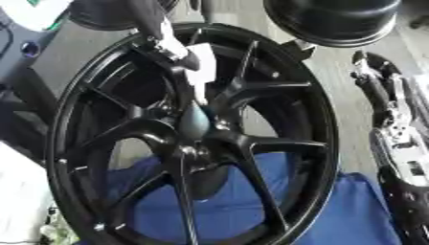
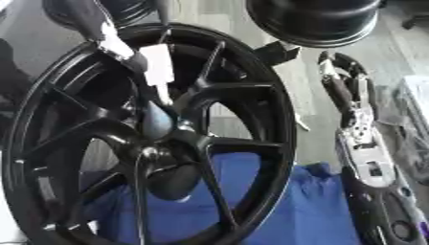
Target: Pull the pin out of the wheel hub.
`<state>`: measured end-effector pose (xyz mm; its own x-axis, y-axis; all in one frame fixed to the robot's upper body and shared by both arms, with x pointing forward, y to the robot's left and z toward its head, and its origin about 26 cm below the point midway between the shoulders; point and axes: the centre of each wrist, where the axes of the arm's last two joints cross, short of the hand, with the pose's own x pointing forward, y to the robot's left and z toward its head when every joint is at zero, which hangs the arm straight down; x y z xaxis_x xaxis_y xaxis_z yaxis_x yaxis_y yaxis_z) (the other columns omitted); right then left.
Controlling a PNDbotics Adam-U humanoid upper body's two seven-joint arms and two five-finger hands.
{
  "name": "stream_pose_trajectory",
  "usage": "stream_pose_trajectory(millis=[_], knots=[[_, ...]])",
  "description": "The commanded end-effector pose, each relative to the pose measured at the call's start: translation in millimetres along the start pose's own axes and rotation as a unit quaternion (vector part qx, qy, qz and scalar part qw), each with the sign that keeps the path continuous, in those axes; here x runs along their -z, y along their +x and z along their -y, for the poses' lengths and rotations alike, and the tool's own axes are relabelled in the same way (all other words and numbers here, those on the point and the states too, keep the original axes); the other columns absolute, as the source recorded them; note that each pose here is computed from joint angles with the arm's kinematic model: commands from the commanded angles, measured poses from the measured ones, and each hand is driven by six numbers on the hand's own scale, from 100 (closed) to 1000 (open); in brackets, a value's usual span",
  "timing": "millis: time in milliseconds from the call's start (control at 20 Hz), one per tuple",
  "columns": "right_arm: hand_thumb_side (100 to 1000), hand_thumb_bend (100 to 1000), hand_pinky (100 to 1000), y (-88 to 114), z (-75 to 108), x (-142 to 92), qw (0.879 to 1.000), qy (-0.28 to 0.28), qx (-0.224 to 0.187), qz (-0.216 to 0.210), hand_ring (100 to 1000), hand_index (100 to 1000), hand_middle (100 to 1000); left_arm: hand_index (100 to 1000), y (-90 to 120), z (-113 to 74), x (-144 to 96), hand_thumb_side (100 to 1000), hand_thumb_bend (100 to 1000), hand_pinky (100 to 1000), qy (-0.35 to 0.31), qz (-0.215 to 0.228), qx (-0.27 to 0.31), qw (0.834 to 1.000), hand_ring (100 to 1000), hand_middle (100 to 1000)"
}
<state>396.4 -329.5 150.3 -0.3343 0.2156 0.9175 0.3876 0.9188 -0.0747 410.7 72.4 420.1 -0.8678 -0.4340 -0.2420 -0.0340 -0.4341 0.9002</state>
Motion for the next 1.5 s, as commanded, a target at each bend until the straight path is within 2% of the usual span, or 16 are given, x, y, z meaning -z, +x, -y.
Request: stream_pose_trajectory(millis=[50, 300, 450, 600, 850, 1100, 1350, 1500], knots=[[539, 258, 798, 10, 6.9, 7, 1.0, 0.0, -0.011, 0.02, 720, 832, 774, 797, 1, -9.9, -8, 653, 597, 861, -0.009, -0.019, 0.021, 1.0, 795, 718], [542, 256, 798, 11, 5.0, 7, 1.0, 0.005, -0.012, 0.02, 720, 832, 774, 803, -3, -5.4, -1, 635, 624, 864, -0.027, -0.054, 0.039, 0.997, 793, 704], [543, 255, 798, 11, 4.2, 7, 1.0, 0.008, -0.012, 0.02, 720, 832, 775, 788, -5, -4.7, 1, 627, 610, 862, -0.033, -0.068, 0.05, 0.996, 788, 679], [545, 254, 798, 11, 3.3, 7, 1.0, 0.01, -0.012, 0.021, 721, 832, 775, 765, -7, -2.8, 5, 645, 578, 854, -0.035, -0.066, 0.047, 0.996, 779, 646], [547, 253, 798, 11, 1.2, 7, 1.0, 0.017, -0.015, 0.019, 721, 832, 776, 732, -4, 0.1, 12, 644, 585, 846, -0.042, -0.058, 0.044, 0.997, 759, 606], [547, 252, 799, 12, 0.3, 7, 1.0, 0.017, -0.012, 0.022, 721, 832, 776, 708, -5, 5.7, 18, 572, 554, 829, -0.054, -0.062, 0.05, 0.995, 733, 577], [549, 251, 799, 12, -0.5, 7, 0.999, 0.02, -0.013, 0.022, 722, 832, 777, 686, -4, 6.1, 20, 389, 400, 811, -0.054, -0.058, 0.048, 0.996, 697, 552], [551, 252, 799, 12, -0.8, 7, 0.999, 0.02, -0.014, 0.021, 722, 832, 777, 661, -4, 7.4, 21, 288, 337, 796, -0.053, -0.054, 0.04, 0.996, 662, 527]])
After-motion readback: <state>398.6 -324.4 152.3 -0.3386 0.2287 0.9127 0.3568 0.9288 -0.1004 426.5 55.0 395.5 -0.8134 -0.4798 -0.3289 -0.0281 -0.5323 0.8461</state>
